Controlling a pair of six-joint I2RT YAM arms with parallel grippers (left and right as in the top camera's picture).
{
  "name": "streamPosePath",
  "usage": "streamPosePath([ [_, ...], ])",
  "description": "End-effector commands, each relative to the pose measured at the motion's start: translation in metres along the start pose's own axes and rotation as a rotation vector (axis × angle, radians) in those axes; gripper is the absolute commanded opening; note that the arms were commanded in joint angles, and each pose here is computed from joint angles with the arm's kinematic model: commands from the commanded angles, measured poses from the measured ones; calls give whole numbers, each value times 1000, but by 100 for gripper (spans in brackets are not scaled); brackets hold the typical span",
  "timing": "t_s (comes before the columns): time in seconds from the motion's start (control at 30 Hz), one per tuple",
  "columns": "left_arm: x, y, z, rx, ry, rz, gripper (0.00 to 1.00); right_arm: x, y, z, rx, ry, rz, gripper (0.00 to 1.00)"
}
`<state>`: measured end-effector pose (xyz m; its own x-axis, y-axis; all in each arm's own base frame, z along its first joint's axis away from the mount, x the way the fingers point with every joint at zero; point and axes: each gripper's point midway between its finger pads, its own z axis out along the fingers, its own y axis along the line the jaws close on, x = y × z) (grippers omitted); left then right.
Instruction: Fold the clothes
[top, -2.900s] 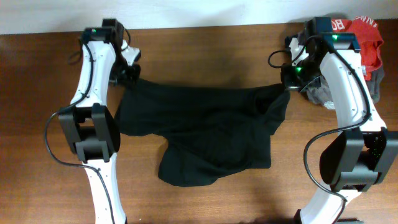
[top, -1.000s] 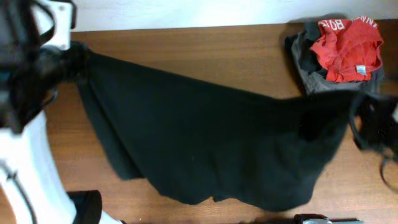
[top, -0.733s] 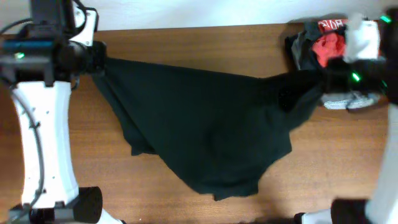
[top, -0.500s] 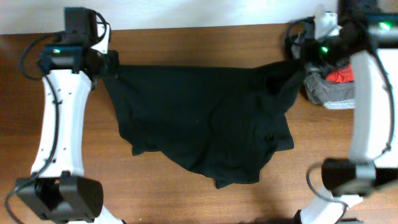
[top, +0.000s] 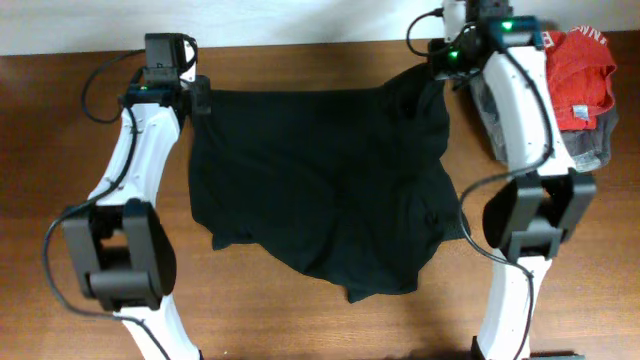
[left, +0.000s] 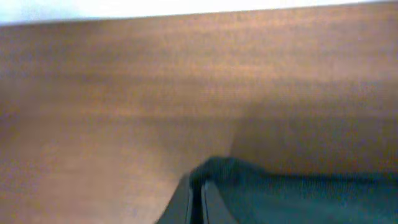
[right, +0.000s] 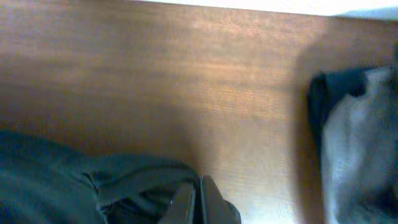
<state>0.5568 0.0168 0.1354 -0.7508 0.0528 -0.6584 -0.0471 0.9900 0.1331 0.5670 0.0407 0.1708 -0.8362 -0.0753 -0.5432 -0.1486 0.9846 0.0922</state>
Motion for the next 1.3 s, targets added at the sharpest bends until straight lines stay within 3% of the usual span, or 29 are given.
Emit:
streamPosePath([
  [0.0, 10, -1, 31, -17, 2, -33, 1, -1, 6, 33, 5, -7, -12, 4],
  [0.37, 1, -4, 64, -22, -81, -47, 1, -17, -1, 94, 12, -107, -2, 4],
  [0.43, -3, -4, 63, -23, -97, -50, 8, -21, -2, 101, 12, -129, -5, 7],
  [0.47, -4, -4, 63, -24, -103, -51, 21, -23, -2, 101, 12, -139, -6, 18],
  [0.5, -6, -4, 63, -24, -109, -51, 47, -25, -2, 102, 13, -149, -8, 38],
  [0.53, -7, -4, 63, -24, -112, -52, 73, -29, -4, 101, 14, -163, -8, 72],
  [0.57, -7, -4, 63, -24, -113, -52, 99, -31, -5, 101, 16, -173, -8, 94],
  [0.6, -6, -2, 63, -25, -111, -53, 99, -37, -7, 95, 19, -191, -6, 99],
  [0.9, -12, 11, 40, -31, -39, -56, 99, -31, -12, 47, 15, -110, 48, 99],
  [1.07, -19, 11, 1, -3, 15, -48, 99, -9, 6, 14, -52, 5, 63, 99],
  [1.27, -42, 3, -69, 103, -20, -50, 99, -16, 22, -67, -82, -20, 59, 99],
])
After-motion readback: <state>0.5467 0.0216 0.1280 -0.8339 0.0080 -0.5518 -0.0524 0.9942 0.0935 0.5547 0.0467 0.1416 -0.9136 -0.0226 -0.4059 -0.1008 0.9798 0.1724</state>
